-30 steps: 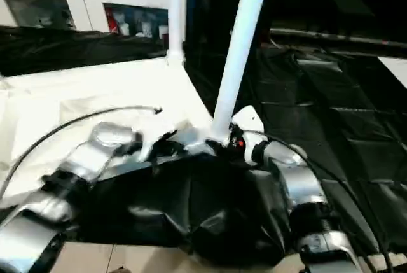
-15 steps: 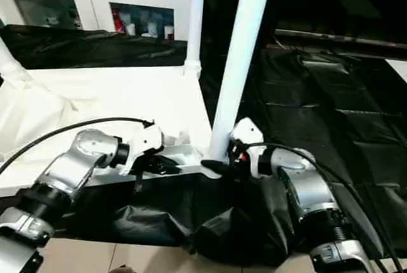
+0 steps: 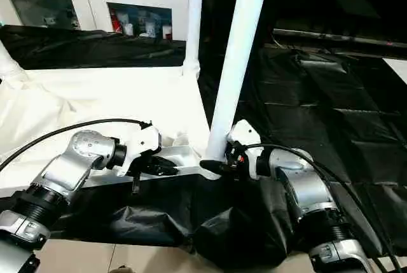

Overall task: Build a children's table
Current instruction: Rotate leg to tighten

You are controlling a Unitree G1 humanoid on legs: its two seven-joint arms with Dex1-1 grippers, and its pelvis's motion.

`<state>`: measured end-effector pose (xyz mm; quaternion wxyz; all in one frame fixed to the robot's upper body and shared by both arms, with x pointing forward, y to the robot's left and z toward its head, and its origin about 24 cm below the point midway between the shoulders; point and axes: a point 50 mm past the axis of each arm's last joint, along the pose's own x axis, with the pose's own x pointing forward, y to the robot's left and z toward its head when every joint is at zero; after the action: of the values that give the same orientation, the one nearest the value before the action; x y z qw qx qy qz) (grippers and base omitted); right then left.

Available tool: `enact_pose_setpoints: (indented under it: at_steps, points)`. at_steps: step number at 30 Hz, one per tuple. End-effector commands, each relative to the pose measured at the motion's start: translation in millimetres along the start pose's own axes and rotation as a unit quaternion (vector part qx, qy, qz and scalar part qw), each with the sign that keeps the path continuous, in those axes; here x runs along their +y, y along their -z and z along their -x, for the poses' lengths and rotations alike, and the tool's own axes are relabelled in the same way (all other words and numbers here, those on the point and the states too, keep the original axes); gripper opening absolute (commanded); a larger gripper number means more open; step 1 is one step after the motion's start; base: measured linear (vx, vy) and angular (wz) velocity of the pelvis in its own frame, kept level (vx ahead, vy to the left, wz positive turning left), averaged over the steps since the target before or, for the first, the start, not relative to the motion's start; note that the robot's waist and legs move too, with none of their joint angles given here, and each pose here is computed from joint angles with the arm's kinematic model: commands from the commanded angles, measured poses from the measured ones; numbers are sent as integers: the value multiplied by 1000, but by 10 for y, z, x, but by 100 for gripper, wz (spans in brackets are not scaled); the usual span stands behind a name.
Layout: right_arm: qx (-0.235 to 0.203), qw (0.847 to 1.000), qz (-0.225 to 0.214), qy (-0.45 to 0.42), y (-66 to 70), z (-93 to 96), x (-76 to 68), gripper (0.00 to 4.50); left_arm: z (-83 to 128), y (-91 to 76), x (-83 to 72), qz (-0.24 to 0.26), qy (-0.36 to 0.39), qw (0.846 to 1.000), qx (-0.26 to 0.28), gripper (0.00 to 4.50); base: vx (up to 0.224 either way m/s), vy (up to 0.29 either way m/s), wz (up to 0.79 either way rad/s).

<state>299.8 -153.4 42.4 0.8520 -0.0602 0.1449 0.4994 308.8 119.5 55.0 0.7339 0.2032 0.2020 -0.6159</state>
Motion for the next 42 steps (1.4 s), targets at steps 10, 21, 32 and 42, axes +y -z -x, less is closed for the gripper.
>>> enact_pose_setpoints:
  at_steps: [10,21,32,42]
  points:
    - [6,963,-119,243,121,-688,33,258,-617,-246,100,63,-139,988,-12,0,0,0,0]
    - [-27,978,-103,177,-64,-863,141,372,-683,-286,89,32,-126,992,-7,0,0,0,0]
    - [-29,999,-26,11,-77,-290,116,372,-359,-61,30,-7,-41,999,-7,0,0,0,0]
    - [-10,997,-3,-76,-122,-3,107,337,-92,26,-73,-10,40,999,-24,0,0,0,0]
